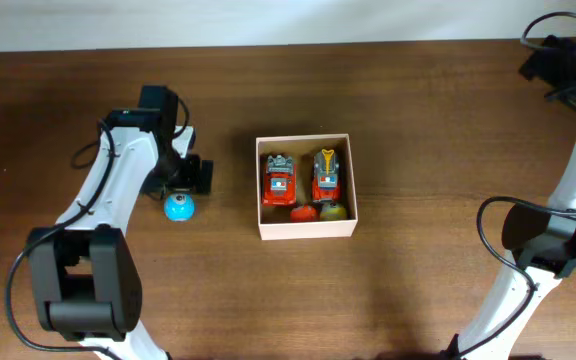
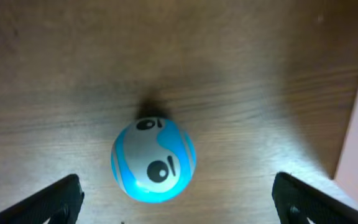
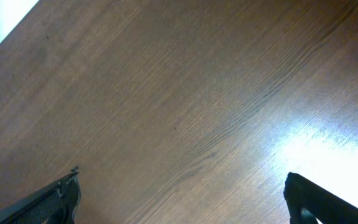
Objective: Pack container
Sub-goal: 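Move the left gripper to the blue ball and grasp it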
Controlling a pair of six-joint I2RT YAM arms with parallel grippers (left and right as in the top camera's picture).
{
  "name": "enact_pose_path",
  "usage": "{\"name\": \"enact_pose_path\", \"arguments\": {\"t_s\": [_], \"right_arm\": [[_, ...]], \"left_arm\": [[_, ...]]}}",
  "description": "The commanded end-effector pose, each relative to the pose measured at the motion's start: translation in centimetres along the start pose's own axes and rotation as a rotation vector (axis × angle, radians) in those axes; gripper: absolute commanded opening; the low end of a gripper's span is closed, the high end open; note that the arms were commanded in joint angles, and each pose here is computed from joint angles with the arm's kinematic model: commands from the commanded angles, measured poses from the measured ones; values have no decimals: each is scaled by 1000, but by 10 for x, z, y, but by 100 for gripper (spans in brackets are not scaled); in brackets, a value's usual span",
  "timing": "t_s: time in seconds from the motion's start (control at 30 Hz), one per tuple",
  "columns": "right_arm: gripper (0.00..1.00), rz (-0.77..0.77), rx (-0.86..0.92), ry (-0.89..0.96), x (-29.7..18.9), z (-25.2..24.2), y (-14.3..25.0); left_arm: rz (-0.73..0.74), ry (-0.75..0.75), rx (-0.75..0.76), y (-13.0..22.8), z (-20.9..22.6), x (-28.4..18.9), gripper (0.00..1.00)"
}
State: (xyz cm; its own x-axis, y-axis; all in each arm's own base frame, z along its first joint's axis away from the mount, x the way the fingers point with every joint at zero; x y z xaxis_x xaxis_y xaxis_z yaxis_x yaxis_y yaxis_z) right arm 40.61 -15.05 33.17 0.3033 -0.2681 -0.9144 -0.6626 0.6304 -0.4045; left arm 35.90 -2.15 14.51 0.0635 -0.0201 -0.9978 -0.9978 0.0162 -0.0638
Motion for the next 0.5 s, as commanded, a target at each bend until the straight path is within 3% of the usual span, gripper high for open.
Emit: {"name": "enact_pose_path", "arguments": {"t_s": [0.0, 0.47], "right_arm": [[99, -22, 5, 7, -9, -2, 0], [99, -22, 5, 7, -9, -2, 0]], "left_arm": [[16, -19, -37, 7, 11, 7, 98], [34, -18, -79, 26, 20, 48, 98]]}}
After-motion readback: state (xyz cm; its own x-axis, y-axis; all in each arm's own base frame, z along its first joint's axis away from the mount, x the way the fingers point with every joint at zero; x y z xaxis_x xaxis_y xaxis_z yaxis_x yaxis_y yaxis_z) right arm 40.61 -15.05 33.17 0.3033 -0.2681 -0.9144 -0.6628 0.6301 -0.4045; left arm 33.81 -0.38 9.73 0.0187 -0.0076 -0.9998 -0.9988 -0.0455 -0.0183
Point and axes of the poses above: each gripper's point midway between its finger pads, its own x axis out along the fingers, its own z axis along the line the jaws close on, y = z × x, the point moved 7 cm from there along -x, back along the fingers, and after that the axes turned 3 degrees about -x, right-handed, at the moved point
